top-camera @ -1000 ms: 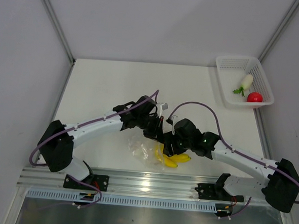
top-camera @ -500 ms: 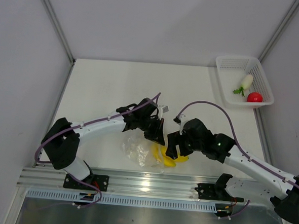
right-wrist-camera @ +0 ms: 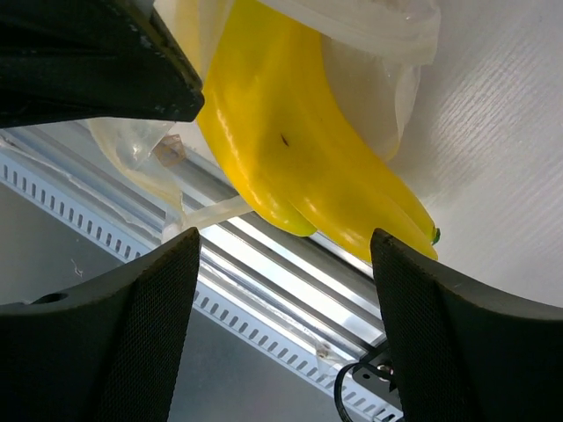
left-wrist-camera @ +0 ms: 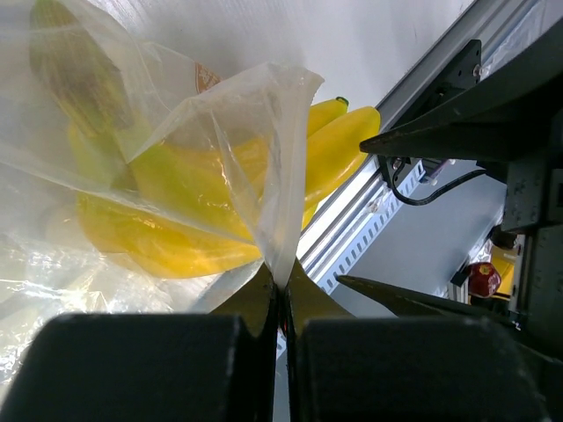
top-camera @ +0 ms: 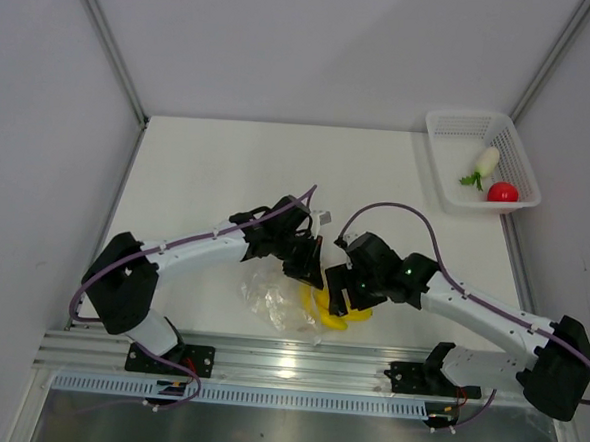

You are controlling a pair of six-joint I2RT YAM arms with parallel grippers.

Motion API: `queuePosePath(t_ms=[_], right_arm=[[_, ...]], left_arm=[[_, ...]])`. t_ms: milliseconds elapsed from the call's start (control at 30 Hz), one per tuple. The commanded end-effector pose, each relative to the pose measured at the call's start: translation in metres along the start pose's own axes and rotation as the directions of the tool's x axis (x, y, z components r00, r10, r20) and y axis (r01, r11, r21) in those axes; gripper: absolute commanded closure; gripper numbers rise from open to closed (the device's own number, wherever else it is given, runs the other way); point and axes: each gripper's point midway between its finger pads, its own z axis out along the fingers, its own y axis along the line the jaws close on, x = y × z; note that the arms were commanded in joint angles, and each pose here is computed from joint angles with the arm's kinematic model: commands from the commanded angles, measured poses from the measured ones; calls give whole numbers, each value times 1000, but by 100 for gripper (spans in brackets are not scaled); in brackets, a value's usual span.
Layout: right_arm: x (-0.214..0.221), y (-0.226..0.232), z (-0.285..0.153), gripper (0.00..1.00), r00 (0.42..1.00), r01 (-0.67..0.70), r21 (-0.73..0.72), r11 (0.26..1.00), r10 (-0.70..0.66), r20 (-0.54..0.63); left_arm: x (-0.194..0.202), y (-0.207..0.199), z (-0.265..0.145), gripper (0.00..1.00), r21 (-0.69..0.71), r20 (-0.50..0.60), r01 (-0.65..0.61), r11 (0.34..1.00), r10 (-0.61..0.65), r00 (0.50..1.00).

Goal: Place the food in the zip-top bag and seal the zipper
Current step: Place the fake fruit in the zipper food storage bag.

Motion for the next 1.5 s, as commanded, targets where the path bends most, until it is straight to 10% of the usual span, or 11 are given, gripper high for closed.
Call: queuePosePath(t_ms=[0, 667, 1000, 1467], right_arm=[[-5, 0, 10, 22, 999, -26, 1, 1000, 26, 25], [32, 4, 38, 37, 998, -37, -22, 999, 38, 46], [28, 9, 26, 100, 990, -14, -93, 996, 27, 141], [-26, 33, 9, 100, 951, 41, -116, 992, -3, 308]], left_arm=[[0, -6, 3, 99, 33, -10, -25, 999, 26, 1000], [3, 9, 6, 99, 20, -30, -18, 1000, 18, 999], [5, 8, 5, 99, 39, -32, -16, 999, 18, 999], [6, -41, -20, 100, 191, -15, -14, 982, 17, 1000]])
